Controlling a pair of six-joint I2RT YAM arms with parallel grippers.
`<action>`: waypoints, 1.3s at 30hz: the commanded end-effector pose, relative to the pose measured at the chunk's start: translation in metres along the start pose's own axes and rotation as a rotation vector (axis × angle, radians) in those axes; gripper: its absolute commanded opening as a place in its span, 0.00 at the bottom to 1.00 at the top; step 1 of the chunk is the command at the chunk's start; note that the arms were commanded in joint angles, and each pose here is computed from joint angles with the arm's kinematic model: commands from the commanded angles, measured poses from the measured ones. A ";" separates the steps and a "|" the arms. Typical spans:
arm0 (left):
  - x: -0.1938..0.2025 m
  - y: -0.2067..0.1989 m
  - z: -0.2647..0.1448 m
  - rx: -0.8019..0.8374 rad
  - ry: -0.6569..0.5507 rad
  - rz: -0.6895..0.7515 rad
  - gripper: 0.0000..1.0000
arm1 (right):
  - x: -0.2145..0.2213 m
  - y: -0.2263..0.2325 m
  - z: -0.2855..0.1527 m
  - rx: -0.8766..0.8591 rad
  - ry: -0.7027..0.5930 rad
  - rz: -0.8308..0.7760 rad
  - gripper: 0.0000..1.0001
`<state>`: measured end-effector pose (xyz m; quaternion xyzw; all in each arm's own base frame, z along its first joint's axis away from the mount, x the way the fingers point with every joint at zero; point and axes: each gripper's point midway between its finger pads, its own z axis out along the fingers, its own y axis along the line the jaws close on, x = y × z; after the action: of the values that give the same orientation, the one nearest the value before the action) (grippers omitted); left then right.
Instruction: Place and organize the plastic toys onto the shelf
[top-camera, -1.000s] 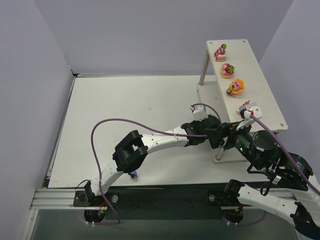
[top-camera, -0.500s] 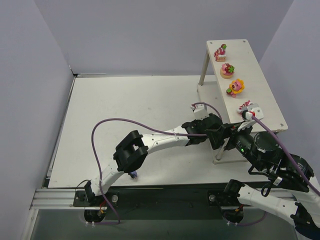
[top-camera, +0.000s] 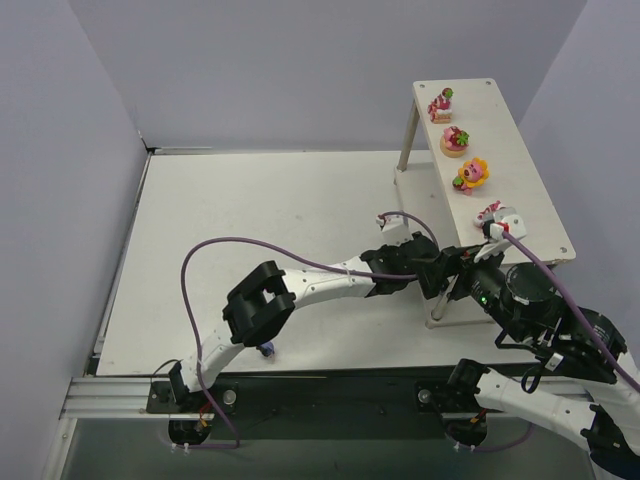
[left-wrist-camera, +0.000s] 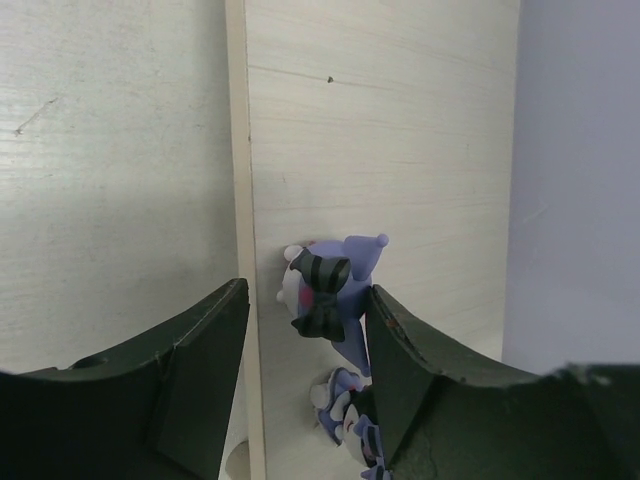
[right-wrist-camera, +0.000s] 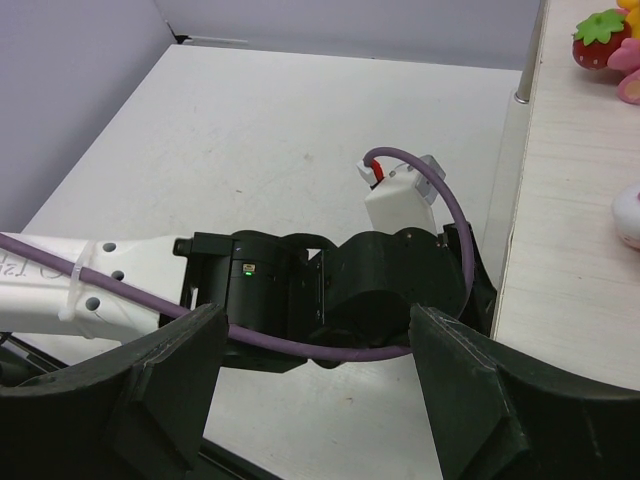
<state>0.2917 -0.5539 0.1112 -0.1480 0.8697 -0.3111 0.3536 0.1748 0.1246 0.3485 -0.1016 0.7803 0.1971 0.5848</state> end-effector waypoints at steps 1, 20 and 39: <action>-0.028 -0.014 -0.019 0.032 -0.067 -0.030 0.60 | -0.003 -0.001 0.007 0.031 -0.008 0.010 0.75; -0.047 -0.040 -0.027 0.146 -0.092 0.007 0.64 | -0.003 -0.003 0.009 0.044 -0.001 -0.002 0.75; -0.106 0.052 -0.061 0.002 -0.225 0.059 0.97 | -0.003 -0.003 0.012 0.054 0.004 -0.008 0.79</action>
<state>0.3042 -0.4854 0.1531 -0.1293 0.8422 -0.3093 0.4222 0.1827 0.1316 0.3399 -0.1040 0.7923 0.1792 0.5738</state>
